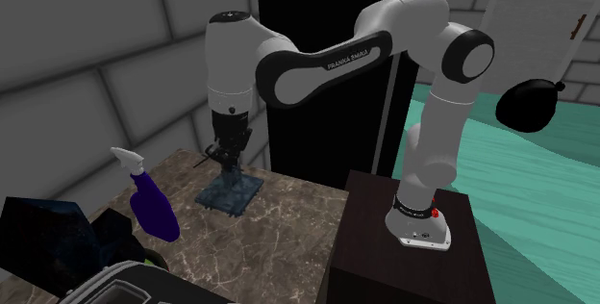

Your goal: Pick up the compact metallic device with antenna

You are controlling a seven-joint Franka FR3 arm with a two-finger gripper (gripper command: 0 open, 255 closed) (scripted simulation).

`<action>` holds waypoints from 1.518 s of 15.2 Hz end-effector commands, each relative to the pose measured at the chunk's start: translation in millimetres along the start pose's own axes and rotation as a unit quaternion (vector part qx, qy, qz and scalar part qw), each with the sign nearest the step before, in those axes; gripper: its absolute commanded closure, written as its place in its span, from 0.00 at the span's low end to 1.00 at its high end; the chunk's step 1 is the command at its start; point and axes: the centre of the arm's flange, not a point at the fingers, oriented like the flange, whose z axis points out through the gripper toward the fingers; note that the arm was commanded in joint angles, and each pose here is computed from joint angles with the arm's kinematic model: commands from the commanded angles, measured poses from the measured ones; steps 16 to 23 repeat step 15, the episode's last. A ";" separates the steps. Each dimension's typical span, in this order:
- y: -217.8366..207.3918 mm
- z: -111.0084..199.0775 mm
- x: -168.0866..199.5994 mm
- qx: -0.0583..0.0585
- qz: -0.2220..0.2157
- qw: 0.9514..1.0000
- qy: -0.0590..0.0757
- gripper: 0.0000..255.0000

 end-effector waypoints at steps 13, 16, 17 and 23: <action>-3.3 -68.7 10.0 -0.001 0.000 1.000 -0.003 1.00; -3.4 -69.5 10.1 -0.001 0.000 1.000 -0.003 1.00; -3.4 -69.5 10.1 -0.001 0.000 1.000 -0.003 1.00; -3.4 -69.5 10.1 -0.001 0.000 1.000 -0.003 1.00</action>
